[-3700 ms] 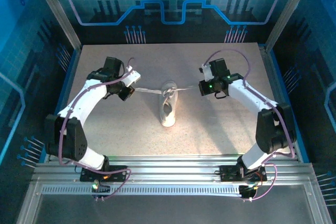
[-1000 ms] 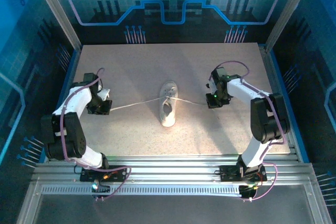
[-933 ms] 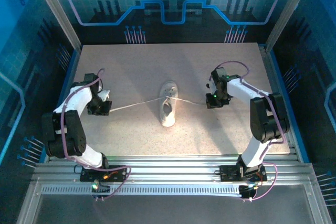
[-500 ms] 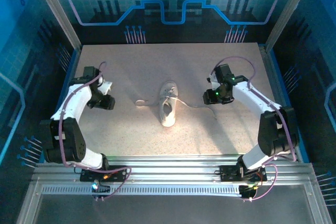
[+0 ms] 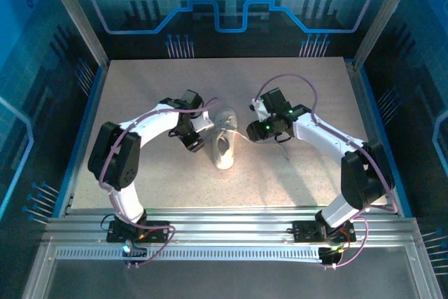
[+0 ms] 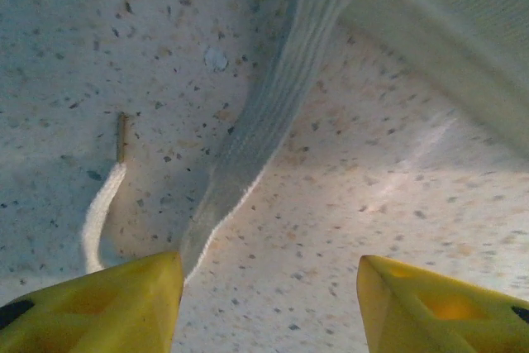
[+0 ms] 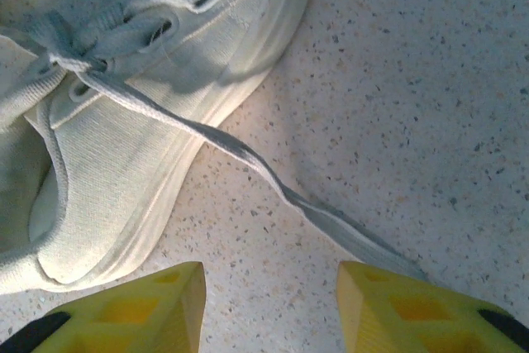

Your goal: Tie the shoes

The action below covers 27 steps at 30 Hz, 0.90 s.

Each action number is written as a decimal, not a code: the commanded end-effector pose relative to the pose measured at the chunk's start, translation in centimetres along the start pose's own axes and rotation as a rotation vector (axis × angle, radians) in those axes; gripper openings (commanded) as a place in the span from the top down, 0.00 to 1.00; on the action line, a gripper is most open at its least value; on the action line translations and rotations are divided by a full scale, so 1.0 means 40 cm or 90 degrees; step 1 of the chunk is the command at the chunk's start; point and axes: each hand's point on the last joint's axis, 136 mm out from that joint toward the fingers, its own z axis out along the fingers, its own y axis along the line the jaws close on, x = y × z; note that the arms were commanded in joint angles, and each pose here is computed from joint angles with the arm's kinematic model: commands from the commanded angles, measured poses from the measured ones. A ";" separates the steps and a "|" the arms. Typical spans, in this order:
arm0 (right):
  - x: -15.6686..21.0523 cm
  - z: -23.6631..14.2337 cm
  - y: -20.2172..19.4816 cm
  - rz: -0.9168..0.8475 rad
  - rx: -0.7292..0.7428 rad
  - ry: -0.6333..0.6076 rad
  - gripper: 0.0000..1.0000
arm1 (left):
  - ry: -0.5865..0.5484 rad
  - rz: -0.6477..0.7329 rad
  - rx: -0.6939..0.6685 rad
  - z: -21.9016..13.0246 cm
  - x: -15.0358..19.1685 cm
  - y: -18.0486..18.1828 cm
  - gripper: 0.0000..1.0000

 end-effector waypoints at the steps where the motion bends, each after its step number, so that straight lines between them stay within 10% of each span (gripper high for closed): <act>1: -0.022 -0.001 0.011 -0.001 -0.009 -0.024 0.55 | -0.007 0.088 -0.027 0.010 -0.008 0.028 0.41; 12: -0.047 0.004 0.011 -0.013 -0.008 -0.030 0.56 | 0.030 0.074 0.019 0.101 0.020 0.034 0.57; 16: -0.068 -0.010 0.012 -0.016 -0.010 -0.054 0.58 | 0.015 0.046 0.015 0.084 0.021 0.045 0.99; 27: -0.136 -0.058 0.084 -0.039 -0.098 -0.132 0.65 | -0.244 -0.004 0.022 -0.198 -0.093 0.015 1.00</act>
